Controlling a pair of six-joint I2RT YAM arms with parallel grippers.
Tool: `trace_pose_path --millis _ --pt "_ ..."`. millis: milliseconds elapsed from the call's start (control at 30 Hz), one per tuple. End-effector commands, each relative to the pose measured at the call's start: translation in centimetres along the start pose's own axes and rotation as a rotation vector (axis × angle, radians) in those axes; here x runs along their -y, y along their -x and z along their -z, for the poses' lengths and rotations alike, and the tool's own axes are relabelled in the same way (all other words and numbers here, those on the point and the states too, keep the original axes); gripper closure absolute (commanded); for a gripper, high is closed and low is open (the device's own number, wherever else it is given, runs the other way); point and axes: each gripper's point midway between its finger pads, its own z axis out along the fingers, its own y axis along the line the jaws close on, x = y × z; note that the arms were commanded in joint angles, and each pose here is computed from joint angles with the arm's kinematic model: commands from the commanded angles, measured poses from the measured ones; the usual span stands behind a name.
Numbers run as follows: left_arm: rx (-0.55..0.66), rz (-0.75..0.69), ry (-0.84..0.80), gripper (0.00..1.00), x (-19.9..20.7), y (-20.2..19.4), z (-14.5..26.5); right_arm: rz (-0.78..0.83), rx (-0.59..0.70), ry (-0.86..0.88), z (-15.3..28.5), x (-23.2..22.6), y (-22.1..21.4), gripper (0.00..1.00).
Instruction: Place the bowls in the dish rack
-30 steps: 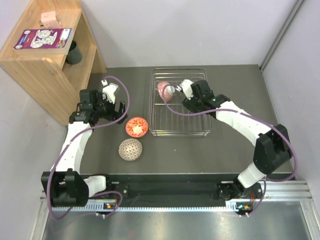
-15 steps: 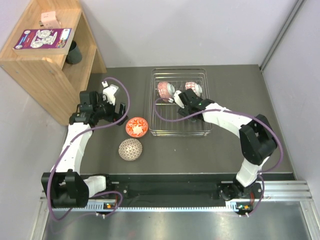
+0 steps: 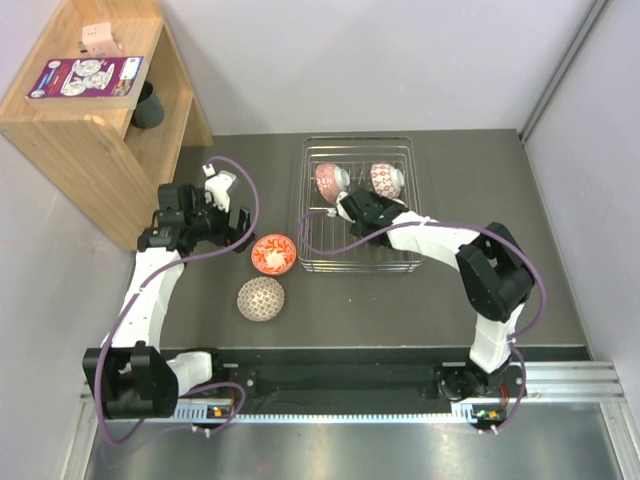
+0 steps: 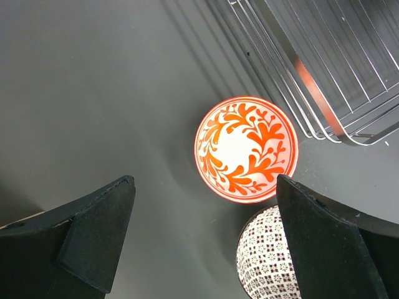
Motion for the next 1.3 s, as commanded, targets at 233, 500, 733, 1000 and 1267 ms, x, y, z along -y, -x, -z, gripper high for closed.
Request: trace_pose_path --millis 233,500,733,1000,1267 --pt "0.041 -0.032 -0.015 0.01 0.3 0.8 0.5 0.065 -0.014 0.092 -0.3 -2.1 0.6 0.18" --pt "0.038 -0.031 -0.018 0.01 0.3 0.8 0.5 0.072 -0.006 0.180 0.1 -3.3 0.8 0.00" --pt "0.032 -0.031 -0.019 0.01 -0.1 0.9 0.2 0.053 0.024 0.173 1.4 -2.0 1.6 0.00" --pt "-0.025 -0.023 -0.031 0.01 -2.0 0.9 -2.8 -0.031 0.122 0.069 4.4 2.7 3.3 0.00" --pt "-0.154 0.019 -0.052 0.01 -3.2 -3.2 -5.9 -0.114 0.211 0.022 7.0 5.4 4.3 0.00"
